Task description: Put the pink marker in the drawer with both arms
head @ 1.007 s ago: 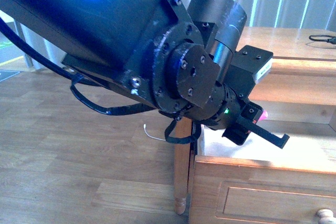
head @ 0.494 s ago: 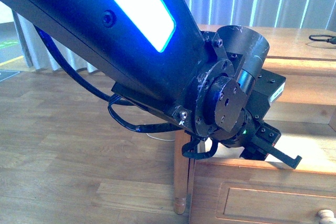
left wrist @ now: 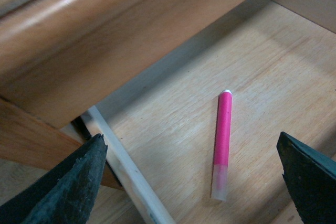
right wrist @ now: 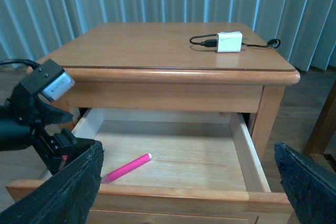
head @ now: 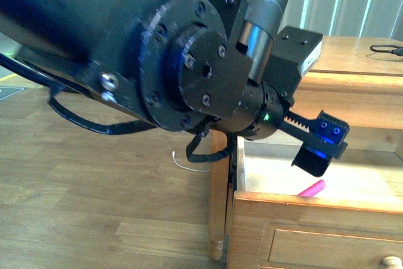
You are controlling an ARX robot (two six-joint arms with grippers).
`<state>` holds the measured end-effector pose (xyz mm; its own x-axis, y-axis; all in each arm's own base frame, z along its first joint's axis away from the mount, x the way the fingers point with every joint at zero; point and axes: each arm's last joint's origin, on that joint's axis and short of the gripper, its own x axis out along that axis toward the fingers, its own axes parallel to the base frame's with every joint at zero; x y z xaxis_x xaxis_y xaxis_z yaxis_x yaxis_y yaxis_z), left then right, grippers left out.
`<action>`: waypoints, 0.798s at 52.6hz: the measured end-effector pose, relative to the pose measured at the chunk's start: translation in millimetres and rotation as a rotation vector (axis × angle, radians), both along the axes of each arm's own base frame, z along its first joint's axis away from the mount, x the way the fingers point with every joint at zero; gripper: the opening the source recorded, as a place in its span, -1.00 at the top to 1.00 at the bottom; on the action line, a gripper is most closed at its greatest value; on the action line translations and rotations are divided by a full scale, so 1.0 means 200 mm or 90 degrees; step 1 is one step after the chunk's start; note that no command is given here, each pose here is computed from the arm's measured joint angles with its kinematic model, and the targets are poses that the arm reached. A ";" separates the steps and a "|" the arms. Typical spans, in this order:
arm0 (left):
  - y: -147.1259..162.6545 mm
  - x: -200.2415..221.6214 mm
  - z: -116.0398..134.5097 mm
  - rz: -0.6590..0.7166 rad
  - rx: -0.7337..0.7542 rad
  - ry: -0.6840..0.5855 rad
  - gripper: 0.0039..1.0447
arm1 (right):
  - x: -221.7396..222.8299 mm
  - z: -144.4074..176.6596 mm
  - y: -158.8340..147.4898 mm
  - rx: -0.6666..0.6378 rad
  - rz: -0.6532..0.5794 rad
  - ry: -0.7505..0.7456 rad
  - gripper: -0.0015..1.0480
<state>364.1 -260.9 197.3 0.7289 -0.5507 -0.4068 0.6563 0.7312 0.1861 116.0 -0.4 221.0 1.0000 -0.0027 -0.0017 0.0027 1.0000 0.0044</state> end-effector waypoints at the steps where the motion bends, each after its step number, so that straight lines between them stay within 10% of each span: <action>1: 0.02 -0.01 0.02 0.004 -0.004 -0.008 -0.88 | 0.00 0.00 0.00 0.000 0.000 0.000 -0.84; 30: 0.62 -0.45 0.35 0.135 -0.071 -0.174 -0.89 | 0.00 0.00 0.00 0.000 0.000 0.000 -0.84; 42: 0.86 -0.72 0.30 0.218 -0.085 -0.193 -0.89 | 0.00 0.00 0.00 0.000 0.000 0.000 -0.84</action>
<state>219.8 -88.9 257.6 0.9524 -0.2913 -0.0897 0.3042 0.9263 0.2223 116.0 -0.4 221.0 1.0000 -0.0031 -0.0017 0.0031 1.0000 0.0044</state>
